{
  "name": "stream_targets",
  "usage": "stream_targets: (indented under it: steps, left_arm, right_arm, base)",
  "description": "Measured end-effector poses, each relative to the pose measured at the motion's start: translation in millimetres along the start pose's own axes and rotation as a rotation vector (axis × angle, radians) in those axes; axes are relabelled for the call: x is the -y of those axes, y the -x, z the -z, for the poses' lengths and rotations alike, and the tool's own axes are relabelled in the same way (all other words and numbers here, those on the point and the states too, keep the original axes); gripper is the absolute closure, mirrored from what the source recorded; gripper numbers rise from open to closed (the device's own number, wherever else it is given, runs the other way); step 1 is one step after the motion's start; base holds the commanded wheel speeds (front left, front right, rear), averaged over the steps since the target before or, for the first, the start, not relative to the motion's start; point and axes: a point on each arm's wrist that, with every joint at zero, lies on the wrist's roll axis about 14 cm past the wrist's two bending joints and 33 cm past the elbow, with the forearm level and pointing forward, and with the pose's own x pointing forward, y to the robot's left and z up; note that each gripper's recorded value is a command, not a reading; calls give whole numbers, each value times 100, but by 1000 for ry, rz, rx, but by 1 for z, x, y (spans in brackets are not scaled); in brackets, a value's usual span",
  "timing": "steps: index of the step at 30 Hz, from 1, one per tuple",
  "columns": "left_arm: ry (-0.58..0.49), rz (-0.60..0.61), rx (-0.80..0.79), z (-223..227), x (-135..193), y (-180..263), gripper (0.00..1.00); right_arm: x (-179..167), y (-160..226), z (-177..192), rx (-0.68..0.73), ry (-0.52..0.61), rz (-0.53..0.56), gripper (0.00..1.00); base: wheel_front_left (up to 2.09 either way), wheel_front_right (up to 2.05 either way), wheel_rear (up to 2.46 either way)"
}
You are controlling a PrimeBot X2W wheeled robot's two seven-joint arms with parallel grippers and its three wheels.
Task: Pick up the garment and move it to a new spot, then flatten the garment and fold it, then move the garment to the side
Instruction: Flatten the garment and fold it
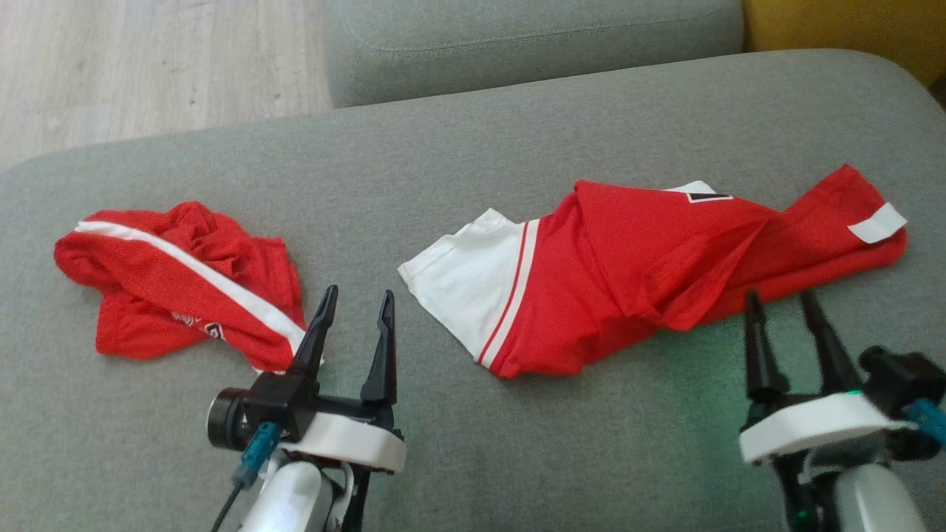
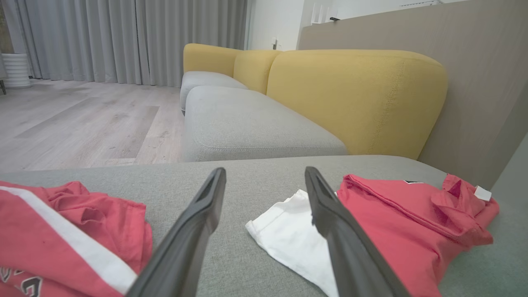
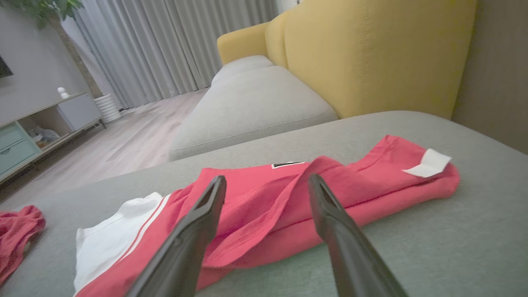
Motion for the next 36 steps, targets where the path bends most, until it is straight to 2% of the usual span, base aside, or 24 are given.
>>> stream_targets:
  steps: [11,18,19,20,21,26,30,36]
  left_arm:
    - [11,-55,-29,11,-17,7,0]
    - [14,-90,-44,16,-29,10,0]
    - [14,-92,-45,16,-29,10,0]
    - [14,-93,-47,17,-30,10,0]
    - [14,-93,-47,17,-30,10,0]
    - [14,-82,-40,15,-26,5,0]
    - [15,-56,-29,11,-17,-1,0]
    - [10,8,-10,4,4,-9,0]
  right_arm:
    - [-56,-17,50,-166,19,-169,0]
    - [-71,-29,71,-246,34,-215,0]
    - [-71,-29,74,-256,34,-215,26]
    - [-71,-30,76,-263,31,-213,94]
    - [-69,-30,77,-262,29,-208,100]
    - [-46,-28,69,-235,31,-138,100]
    - [-6,-18,50,-182,45,-23,100]
    - [72,37,41,-213,82,198,100]
  base:
    - [0,0,0]
    - [0,0,0]
    - [0,0,0]
    - [0,0,0]
    - [0,0,0]
    - [0,0,0]
    - [0,0,0]
    - [0,0,0]
